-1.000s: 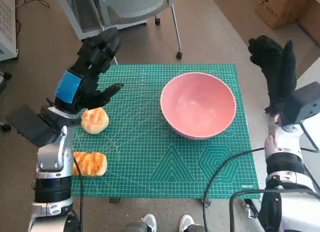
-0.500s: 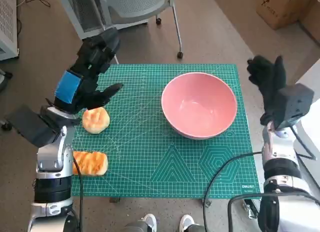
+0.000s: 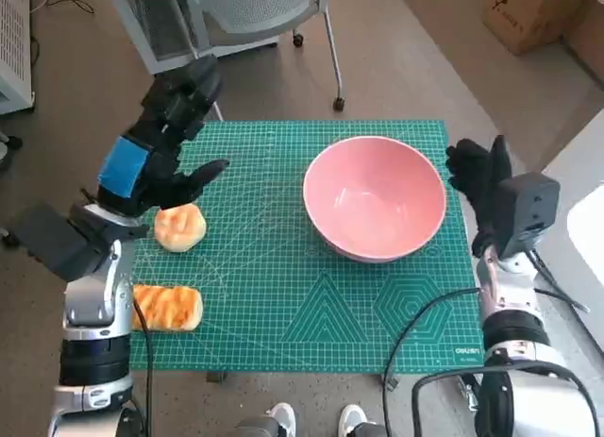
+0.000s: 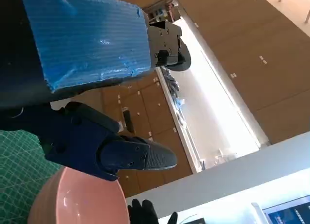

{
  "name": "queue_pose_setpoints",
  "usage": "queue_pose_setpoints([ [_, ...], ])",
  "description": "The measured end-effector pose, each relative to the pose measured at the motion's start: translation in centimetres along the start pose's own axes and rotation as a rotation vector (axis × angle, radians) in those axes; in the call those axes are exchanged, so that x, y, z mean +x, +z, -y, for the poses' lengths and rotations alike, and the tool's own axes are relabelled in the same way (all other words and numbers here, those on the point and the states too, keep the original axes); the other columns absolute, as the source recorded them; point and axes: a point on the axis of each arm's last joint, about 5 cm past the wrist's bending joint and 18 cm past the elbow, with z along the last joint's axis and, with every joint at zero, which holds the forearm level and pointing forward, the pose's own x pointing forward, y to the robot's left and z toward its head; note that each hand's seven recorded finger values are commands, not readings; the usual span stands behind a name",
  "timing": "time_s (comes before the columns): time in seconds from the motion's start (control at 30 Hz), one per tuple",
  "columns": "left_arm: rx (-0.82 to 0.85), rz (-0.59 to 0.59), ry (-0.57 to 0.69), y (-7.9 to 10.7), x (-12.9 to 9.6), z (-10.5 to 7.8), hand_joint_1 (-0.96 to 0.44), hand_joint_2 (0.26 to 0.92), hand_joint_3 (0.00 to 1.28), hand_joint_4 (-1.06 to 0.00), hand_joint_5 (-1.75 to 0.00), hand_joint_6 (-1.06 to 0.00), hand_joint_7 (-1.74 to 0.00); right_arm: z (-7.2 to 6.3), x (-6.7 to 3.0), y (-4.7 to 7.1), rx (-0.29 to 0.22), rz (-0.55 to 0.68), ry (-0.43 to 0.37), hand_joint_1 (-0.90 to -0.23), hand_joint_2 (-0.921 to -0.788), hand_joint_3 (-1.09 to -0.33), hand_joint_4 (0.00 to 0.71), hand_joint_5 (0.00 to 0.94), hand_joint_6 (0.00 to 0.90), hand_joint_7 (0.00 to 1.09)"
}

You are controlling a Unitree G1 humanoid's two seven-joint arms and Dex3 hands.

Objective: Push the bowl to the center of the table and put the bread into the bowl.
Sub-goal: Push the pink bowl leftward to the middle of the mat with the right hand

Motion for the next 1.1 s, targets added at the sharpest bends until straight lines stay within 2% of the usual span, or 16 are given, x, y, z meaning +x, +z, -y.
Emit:
queue_pose_setpoints([
  [0.23,0.001,-0.01,0.007,0.0,-0.7,-0.3,-0.5,0.898,0.21,-0.18,-0.01,0.0,-0.52,-1.4,0.04,-0.4,0.027,-0.02,0.033,-0.63,-0.921,-0.841,0.135,0.004,0.285,0.02],
  [0.53,0.004,-0.031,0.024,0.0,-1.6,-0.9,-0.5,0.92,0.15,-0.18,-0.01,0.0,-0.52,-3.0,0.14,-0.6,0.051,-0.024,0.079,-0.626,-0.921,-0.855,0.138,0.004,0.302,0.02],
  [0.83,0.013,-0.04,0.027,0.0,-2.3,-1.0,-0.53,0.921,0.14,-0.19,-0.01,0.0,-0.5,-5.3,0.61,0.0,0.079,-0.002,0.144,-0.625,-0.921,-0.865,0.148,0.01,0.316,0.03],
  [1.1,0.028,-0.053,0.054,0.0,-3.0,-1.4,-0.56,0.921,0.14,-0.19,-0.01,0.0,-0.51,-6.8,0.91,0.7,0.079,0.016,0.189,-0.673,-0.921,-0.807,0.178,0.019,0.354,0.05],
])
